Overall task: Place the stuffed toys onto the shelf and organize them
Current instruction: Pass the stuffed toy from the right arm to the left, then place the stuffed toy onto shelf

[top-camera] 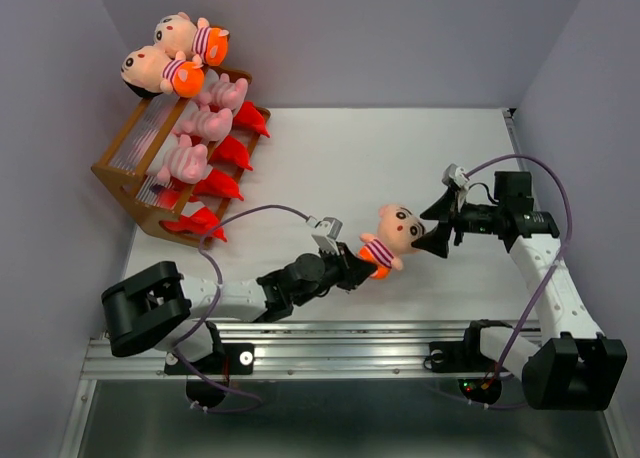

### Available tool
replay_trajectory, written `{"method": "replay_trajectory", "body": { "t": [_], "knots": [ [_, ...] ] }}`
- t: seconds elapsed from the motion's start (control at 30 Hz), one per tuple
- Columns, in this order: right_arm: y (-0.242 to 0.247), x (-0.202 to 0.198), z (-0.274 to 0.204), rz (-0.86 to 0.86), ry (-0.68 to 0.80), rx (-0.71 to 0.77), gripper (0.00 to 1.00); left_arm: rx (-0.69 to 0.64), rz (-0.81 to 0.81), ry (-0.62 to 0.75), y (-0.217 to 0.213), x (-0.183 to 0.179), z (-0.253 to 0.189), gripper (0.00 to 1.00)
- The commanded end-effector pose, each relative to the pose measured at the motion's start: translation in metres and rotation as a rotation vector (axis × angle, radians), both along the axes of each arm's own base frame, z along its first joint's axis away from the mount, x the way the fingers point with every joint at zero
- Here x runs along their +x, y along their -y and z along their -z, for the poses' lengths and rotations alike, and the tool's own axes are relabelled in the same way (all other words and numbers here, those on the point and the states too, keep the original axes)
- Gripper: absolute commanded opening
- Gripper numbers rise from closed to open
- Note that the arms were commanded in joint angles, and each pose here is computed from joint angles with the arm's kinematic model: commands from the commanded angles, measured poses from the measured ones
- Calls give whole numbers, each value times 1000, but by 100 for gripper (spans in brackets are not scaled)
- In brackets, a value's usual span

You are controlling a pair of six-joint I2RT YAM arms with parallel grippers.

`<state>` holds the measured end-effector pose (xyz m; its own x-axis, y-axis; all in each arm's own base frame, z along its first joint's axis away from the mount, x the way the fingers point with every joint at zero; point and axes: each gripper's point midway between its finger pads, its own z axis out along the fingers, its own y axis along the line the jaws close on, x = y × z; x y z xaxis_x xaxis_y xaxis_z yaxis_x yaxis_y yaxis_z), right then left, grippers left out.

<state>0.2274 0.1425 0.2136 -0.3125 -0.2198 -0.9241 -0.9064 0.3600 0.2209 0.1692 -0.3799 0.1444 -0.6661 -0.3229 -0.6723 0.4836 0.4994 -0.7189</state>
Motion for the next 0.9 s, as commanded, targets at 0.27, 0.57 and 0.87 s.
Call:
{"method": "replay_trajectory", "body": {
  "t": [0.27,0.57,0.87],
  "knots": [
    [57,82,5,585,44,-118,100,-88,-305,32,-82,22,-43,0],
    [66,88,35,670,-31,-124,100,-56,-663,93,-152,53,-103,0],
    [66,86,38,672,-38,-126,100,8,-1130,171,-214,82,-185,0]
  ]
}}
